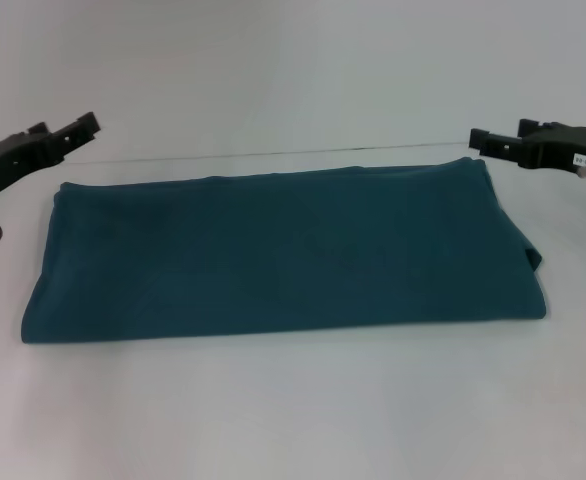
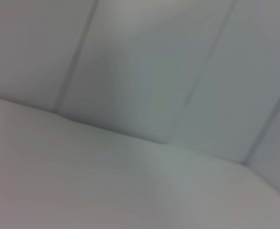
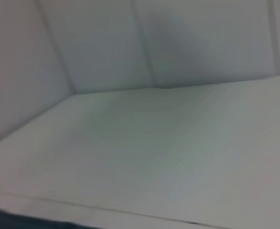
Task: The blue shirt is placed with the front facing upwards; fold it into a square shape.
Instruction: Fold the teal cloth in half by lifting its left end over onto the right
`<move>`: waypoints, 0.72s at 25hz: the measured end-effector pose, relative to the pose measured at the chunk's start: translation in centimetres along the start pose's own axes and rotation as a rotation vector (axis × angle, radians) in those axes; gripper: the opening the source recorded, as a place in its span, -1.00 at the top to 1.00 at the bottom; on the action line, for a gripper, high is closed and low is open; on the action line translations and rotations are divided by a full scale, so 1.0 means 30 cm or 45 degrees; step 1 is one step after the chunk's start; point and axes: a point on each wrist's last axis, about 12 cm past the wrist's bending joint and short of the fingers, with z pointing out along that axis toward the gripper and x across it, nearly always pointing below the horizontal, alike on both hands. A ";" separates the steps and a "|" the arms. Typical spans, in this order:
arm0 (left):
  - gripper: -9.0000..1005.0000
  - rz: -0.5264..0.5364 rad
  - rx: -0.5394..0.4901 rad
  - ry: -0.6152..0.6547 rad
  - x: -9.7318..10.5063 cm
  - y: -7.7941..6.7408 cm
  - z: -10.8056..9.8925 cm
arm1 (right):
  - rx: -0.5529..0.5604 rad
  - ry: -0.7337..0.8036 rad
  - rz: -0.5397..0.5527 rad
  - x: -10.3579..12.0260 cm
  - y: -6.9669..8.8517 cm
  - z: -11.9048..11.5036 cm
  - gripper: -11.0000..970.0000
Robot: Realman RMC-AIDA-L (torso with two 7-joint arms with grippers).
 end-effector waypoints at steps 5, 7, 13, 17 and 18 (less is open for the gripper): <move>-0.66 -0.159 0.191 0.056 -0.013 -0.006 -0.063 | -0.153 0.013 -0.023 0.011 0.011 -0.079 -0.93; -0.66 -0.236 0.260 0.090 -0.017 -0.005 -0.095 | -0.179 0.024 0.014 0.018 -0.001 -0.112 -0.92; -0.66 -0.298 0.319 0.110 0.001 0.004 -0.162 | -0.116 0.075 0.132 0.051 -0.055 -0.175 -0.92; -0.66 -0.276 0.306 0.191 0.033 0.006 -0.168 | -0.096 0.116 0.121 0.067 -0.063 -0.181 -0.92; -0.66 -0.282 0.297 0.211 0.041 0.008 -0.170 | -0.096 0.126 0.119 0.072 -0.061 -0.179 -0.92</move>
